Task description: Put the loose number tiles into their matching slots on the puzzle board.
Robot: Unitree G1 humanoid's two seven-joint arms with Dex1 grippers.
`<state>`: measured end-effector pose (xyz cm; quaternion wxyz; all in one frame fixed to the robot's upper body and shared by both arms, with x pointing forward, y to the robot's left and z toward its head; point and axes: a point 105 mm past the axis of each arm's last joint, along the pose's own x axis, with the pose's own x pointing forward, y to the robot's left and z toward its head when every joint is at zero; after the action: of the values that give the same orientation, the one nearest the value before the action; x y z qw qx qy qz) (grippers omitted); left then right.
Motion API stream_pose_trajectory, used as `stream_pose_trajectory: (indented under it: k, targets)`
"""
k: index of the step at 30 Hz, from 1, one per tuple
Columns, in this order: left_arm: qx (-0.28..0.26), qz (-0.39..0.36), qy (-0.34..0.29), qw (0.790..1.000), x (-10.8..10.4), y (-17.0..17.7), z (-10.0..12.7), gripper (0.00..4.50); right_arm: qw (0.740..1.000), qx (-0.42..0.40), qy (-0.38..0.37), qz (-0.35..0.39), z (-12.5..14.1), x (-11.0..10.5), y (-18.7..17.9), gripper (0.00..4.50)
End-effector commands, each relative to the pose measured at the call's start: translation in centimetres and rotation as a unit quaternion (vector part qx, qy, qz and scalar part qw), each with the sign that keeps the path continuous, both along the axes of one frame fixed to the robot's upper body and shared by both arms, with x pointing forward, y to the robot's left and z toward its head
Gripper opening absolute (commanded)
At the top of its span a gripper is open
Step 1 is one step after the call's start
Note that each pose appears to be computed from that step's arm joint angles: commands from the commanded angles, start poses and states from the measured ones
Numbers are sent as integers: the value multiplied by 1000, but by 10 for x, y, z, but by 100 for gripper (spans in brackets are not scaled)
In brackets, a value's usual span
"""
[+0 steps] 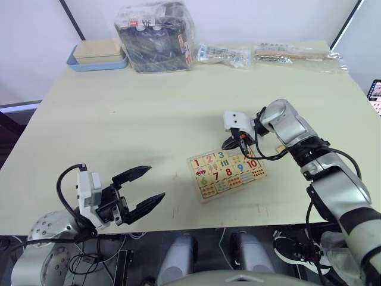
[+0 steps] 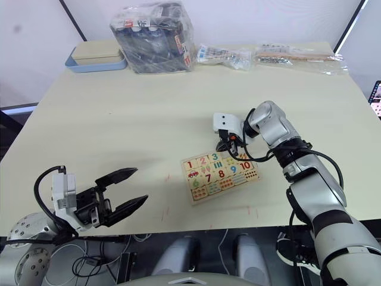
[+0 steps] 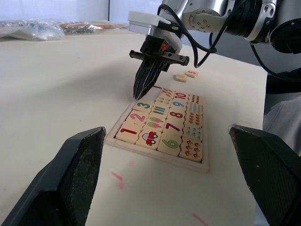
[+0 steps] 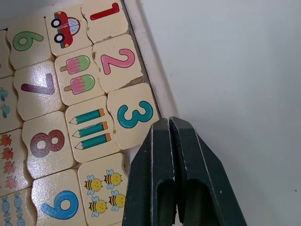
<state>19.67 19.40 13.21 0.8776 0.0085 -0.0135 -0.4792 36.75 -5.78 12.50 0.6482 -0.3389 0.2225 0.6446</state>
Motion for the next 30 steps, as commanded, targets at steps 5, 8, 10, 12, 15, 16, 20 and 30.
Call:
stream_pose_trajectory:
  k: [5, 8, 10, 12, 15, 16, 20, 30]
  targets:
    - [3, -6, -18, 1000, -2, -1, 10, 450, 999, 23, -24, 5, 16, 0, 3, 4]
    - [4, -5, -17, 1000, -2, -2, 9, 450, 998, 65, -24, 10, 28, -5, 2, 4]
    - [4, -3, -16, 1000, -1, -2, 8, 450, 993, 117, -20, 13, 38, -14, -2, 4]
    - [5, 1, -14, 1000, -1, -1, 7, 450, 984, 173, -36, 8, 46, -25, -13, 4]
    - [7, 6, -11, 1000, -2, 2, 6, 450, 960, 277, -31, 6, 61, -49, -27, 4]
    - [8, 7, -10, 1000, -2, 3, 6, 450, 960, 279, -33, 2, 60, -54, -31, 4]
    - [11, 12, -4, 1000, -2, 7, 3, 450, 943, 324, -22, -67, 61, -68, -61, 4]
    - [21, 26, 19, 999, -6, 24, -13, 450, 925, 292, -23, -240, 33, -113, -150, 253]
